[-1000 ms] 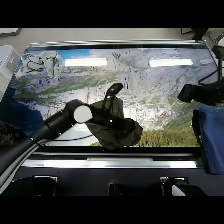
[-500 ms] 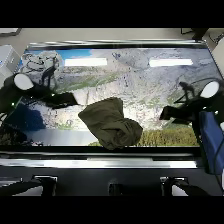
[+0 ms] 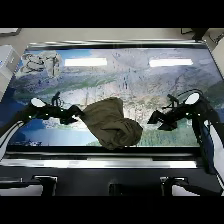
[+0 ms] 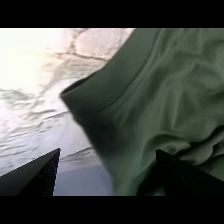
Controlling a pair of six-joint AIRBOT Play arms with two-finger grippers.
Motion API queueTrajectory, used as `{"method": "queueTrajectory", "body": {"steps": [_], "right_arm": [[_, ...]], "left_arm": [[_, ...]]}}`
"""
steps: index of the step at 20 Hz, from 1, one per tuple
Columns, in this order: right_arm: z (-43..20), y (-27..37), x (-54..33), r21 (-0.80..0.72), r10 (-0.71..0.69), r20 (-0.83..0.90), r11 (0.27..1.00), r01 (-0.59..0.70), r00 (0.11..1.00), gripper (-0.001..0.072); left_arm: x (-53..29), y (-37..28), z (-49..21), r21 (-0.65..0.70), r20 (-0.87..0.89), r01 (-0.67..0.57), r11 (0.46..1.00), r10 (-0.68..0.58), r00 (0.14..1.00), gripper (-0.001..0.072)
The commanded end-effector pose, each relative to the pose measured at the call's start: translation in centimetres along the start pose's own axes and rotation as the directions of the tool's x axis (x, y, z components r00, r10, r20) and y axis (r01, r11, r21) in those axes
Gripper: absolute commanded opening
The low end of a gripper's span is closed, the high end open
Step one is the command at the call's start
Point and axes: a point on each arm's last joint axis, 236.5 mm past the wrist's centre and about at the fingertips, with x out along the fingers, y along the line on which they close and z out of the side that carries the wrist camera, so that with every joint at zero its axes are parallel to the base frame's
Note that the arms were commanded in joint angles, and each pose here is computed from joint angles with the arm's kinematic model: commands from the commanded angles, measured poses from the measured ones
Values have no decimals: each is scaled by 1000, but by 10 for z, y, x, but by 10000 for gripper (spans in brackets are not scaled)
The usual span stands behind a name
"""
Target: Fold the clothes and pants, and hang the long-sleeved shirts on hangers.
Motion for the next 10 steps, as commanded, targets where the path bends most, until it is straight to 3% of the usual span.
{"method": "queueTrajectory", "body": {"steps": [1,2,3,4,5,10], "right_arm": [[-2,4,17,39,50,-41,998,-48,998,682],[-3,5,22,47,64,-53,997,-61,997,682],[-4,5,26,56,76,-63,996,-73,995,683],[-4,4,30,64,82,-69,995,-77,994,683],[-4,5,34,76,92,-71,993,-86,993,683],[5,31,63,64,146,-63,988,-142,987,682]], "left_arm": [[33,-10,5,-41,35,52,998,-51,998,648],[38,-9,4,-37,35,45,998,-43,998,589],[42,-10,4,-32,37,39,999,-38,999,577],[44,-11,4,-28,42,37,999,-36,998,329],[44,-12,4,-22,42,38,999,-37,998,12],[35,-20,6,-4,62,49,999,-49,997,20]]}}
